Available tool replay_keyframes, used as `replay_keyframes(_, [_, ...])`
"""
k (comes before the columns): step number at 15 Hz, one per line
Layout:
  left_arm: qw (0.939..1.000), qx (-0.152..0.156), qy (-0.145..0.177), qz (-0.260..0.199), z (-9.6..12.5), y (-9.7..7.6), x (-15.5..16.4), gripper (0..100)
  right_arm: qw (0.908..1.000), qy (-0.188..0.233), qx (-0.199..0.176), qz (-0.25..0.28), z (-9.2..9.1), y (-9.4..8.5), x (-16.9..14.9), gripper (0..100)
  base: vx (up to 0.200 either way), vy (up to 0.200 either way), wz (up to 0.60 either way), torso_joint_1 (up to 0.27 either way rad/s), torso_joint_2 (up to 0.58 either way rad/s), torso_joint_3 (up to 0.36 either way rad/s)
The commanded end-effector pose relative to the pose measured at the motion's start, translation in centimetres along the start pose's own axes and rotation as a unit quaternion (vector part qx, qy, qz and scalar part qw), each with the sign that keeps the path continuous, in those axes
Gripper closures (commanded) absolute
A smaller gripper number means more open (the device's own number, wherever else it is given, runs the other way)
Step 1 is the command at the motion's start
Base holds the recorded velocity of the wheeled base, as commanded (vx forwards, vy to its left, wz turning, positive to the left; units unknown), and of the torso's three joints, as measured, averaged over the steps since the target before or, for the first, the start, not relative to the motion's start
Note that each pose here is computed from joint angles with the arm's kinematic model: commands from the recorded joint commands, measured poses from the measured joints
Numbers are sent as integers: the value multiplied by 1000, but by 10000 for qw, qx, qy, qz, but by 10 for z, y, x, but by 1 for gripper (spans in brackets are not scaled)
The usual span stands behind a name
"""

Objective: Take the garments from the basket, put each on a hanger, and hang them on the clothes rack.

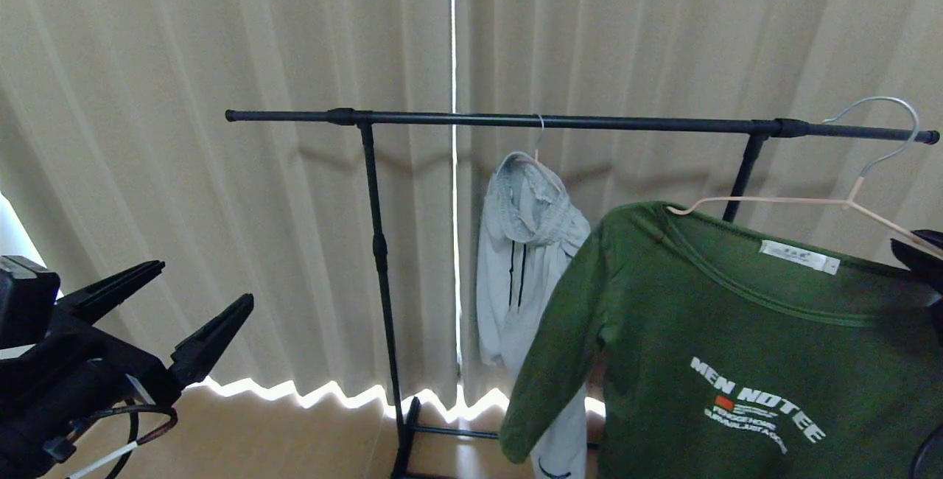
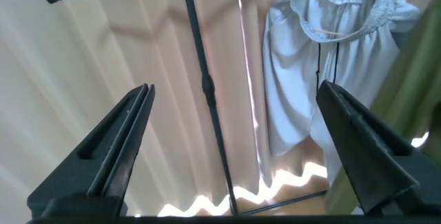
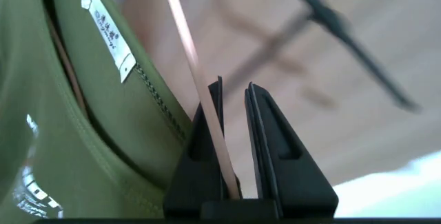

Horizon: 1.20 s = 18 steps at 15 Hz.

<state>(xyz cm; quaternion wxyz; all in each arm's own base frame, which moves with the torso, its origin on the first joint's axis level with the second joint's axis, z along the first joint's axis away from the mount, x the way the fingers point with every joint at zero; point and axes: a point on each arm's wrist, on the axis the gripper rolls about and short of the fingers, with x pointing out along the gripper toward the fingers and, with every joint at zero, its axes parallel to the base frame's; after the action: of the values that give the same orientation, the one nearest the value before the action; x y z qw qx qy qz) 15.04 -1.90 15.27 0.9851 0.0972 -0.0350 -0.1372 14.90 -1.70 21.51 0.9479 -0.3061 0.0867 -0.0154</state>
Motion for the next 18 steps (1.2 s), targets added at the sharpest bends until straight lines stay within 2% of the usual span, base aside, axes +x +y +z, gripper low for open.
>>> replay_keyframes(1, [10000,10,68,-5,-3,0,3,0,9995,115,12,-279,-2,-4,-9,100,0,0,0,0,0,0])
replay_keyframes(3, [10000,9,-27,53,1,3,5,0,9976,414,14,-553,-2,-5,-22,100,0,0,0,0,0,0])
replay_keyframes(9, [9997,162,-201,-35,5,-2,-6,0,9909,842,26,-1052,-8,-3,-54,100,0,0,0,0,0,0])
replay_keyframes(12, [9992,101,-181,-337,3,-11,-7,0,9896,984,26,-1049,-11,-1,-67,100,0,0,0,0,0,0])
replay_keyframes(18, [9991,76,-146,-392,2,-13,-9,0,9897,1049,28,-972,-14,2,-66,100,0,0,0,0,0,0])
